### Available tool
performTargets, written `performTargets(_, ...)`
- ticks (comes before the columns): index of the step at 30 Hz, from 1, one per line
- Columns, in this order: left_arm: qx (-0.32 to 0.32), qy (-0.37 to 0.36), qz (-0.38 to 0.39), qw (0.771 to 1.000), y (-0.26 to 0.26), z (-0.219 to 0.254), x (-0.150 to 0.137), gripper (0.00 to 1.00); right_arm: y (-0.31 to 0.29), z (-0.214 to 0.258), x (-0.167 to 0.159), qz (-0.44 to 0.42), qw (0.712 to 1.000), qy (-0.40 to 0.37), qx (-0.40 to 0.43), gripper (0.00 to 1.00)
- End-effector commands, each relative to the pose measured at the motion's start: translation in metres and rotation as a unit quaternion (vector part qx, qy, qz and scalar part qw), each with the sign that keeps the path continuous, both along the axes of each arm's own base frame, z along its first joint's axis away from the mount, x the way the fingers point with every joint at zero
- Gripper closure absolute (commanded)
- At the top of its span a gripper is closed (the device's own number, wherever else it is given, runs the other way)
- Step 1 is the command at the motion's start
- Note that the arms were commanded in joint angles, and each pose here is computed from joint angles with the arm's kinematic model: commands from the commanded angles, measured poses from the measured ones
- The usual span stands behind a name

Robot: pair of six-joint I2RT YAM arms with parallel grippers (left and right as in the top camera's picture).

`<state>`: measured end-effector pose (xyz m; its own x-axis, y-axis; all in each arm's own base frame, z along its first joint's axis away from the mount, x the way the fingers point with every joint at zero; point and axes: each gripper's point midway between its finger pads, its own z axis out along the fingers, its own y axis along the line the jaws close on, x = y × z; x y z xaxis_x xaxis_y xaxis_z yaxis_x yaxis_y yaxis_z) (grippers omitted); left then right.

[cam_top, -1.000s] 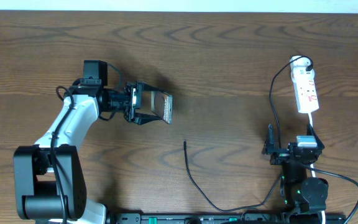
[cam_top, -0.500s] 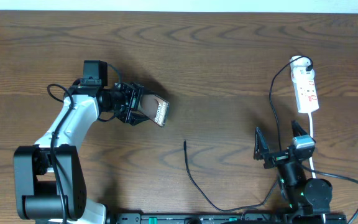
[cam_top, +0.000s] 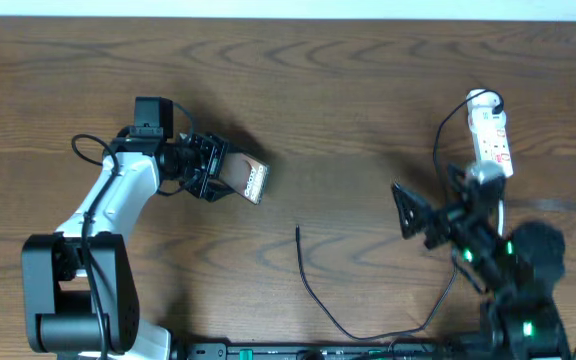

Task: Plug charger to phone and switch on socket
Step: 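Move the right gripper toward the phone box held by the left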

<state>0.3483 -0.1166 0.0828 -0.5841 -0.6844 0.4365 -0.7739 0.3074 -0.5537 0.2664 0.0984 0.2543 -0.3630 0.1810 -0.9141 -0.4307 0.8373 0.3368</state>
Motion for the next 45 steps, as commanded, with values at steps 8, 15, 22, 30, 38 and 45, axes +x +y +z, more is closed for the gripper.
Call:
performTargets(8,0.03,-0.03,0.006,0.999,0.007,0.011,0.012,0.93,0.07,0.003,0.03,0.206,0.944,0.18,0.185,0.01)
performTargets(15,0.036,-0.018,0.024,0.999,0.01,0.008,0.013,0.93,0.072,-0.032,0.055,0.16,0.9,0.304,0.269,0.01)
performTargets(22,0.046,0.013,0.067,0.997,0.014,0.003,0.014,0.93,0.084,-0.048,0.062,0.174,0.893,0.318,0.266,0.09)
performTargets(30,0.053,0.047,0.096,0.993,0.0,-0.001,0.009,0.93,0.121,-0.079,0.052,0.206,0.886,0.346,0.23,0.12)
performTargets(38,0.044,0.067,0.1,0.992,-0.016,-0.001,0.004,0.93,0.16,-0.109,0.043,0.241,0.876,0.364,0.207,0.13)
performTargets(45,0.04,0.068,0.091,0.993,-0.022,0.0,0.001,0.93,0.176,-0.137,0.039,0.221,0.874,0.39,0.186,0.13)
